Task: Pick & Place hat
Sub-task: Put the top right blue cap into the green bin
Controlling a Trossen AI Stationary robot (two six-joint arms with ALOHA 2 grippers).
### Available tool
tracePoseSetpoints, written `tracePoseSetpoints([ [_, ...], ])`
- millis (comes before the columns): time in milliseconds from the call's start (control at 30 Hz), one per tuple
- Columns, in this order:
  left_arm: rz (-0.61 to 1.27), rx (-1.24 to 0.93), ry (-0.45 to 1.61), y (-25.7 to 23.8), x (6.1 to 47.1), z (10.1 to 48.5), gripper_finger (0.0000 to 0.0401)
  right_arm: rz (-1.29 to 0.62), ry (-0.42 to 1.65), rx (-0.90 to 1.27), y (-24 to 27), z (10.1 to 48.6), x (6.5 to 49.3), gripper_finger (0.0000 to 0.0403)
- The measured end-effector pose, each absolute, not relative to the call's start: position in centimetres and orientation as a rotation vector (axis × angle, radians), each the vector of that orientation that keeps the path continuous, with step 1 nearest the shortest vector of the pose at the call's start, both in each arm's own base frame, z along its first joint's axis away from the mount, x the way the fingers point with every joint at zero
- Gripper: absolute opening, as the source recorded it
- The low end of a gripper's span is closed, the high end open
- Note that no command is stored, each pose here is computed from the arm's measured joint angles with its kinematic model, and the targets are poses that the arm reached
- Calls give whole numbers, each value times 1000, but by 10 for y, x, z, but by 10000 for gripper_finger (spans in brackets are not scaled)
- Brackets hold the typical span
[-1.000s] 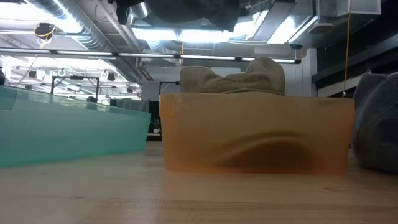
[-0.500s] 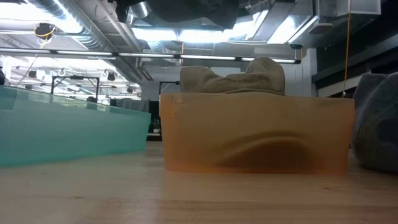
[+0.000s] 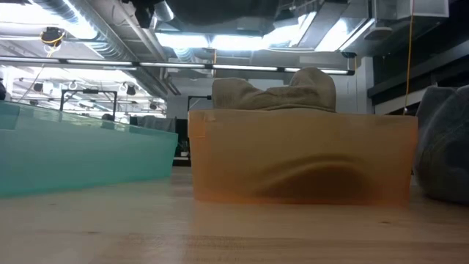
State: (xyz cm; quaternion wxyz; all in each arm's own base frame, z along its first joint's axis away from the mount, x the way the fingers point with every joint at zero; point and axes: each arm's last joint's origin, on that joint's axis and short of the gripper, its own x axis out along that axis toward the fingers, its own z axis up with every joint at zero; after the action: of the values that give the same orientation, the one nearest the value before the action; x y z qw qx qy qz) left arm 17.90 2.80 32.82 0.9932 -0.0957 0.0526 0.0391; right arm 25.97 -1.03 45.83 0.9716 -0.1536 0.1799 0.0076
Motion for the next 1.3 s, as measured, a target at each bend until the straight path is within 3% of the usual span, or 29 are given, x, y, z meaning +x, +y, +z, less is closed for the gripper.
tracePoseSetpoints([
  [167,40,-189,65,26,175,334,10,107,330,-213,-14,464,250,12],
  [533,41,-234,67,27,176,333,11,96,300,-143,-16,464,260,108],
  [733,173,-229,50,30,175,333,12,-101,278,-88,-22,472,248,191],
  [900,269,-188,41,33,174,333,12,-312,226,39,-26,480,235,232],
  [1300,347,-76,10,35,174,337,12,-341,385,224,-27,457,245,226],
])
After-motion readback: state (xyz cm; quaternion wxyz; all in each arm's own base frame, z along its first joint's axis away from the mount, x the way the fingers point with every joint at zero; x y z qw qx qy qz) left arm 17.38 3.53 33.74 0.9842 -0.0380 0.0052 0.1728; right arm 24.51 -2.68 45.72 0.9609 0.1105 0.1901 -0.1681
